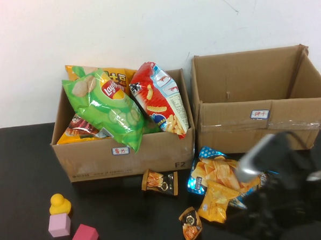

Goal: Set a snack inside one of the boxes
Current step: Pick up the biscuit

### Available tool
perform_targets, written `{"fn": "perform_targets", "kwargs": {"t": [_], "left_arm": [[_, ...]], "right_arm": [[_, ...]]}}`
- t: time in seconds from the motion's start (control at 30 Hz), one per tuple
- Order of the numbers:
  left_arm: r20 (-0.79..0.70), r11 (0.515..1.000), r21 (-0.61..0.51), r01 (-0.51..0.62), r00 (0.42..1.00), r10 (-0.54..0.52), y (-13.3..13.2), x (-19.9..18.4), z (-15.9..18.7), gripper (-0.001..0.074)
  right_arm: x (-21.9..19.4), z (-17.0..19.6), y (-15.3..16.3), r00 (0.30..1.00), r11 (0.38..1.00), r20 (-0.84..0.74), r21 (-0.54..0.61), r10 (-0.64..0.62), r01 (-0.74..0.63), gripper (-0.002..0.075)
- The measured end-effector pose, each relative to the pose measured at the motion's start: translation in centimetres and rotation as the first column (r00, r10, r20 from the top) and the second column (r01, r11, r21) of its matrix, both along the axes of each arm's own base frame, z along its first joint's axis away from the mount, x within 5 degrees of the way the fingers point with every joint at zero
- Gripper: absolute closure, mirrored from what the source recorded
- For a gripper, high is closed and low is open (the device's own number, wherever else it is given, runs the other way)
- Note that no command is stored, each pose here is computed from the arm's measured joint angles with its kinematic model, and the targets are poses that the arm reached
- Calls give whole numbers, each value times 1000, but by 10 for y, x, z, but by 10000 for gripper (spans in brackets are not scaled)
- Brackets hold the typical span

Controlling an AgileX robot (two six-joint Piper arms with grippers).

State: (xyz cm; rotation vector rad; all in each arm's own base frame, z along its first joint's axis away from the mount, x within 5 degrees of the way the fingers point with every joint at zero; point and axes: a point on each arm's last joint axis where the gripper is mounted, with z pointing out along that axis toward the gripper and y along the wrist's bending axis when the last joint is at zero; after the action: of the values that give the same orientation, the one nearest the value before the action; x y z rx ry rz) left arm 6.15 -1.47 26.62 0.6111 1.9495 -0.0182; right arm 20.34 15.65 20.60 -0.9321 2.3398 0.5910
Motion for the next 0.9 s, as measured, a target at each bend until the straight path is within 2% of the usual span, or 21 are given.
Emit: {"fn": "perform_targets", "kwargs": {"t": [0.2, 0.37, 0.7, 0.9], "left_arm": [[28, 998, -30, -54, 998, 55, 4, 1, -2, 736], [53, 998, -33, -52, 997, 53, 3, 3, -3, 736], [117, 995, -90, -42, 992, 53, 1, 5, 4, 736], [120, 995, -89, -42, 991, 53, 1, 5, 4, 736]], "right_arm": [[34, -31, 44, 996, 999, -79, -29, -41, 39, 258], [55, -63, 63, 988, 997, -147, -68, -50, 41, 258], [80, -113, 82, 969, 991, -232, -120, -86, 59, 257], [88, -128, 86, 964, 987, -237, -135, -116, 86, 256]]}}
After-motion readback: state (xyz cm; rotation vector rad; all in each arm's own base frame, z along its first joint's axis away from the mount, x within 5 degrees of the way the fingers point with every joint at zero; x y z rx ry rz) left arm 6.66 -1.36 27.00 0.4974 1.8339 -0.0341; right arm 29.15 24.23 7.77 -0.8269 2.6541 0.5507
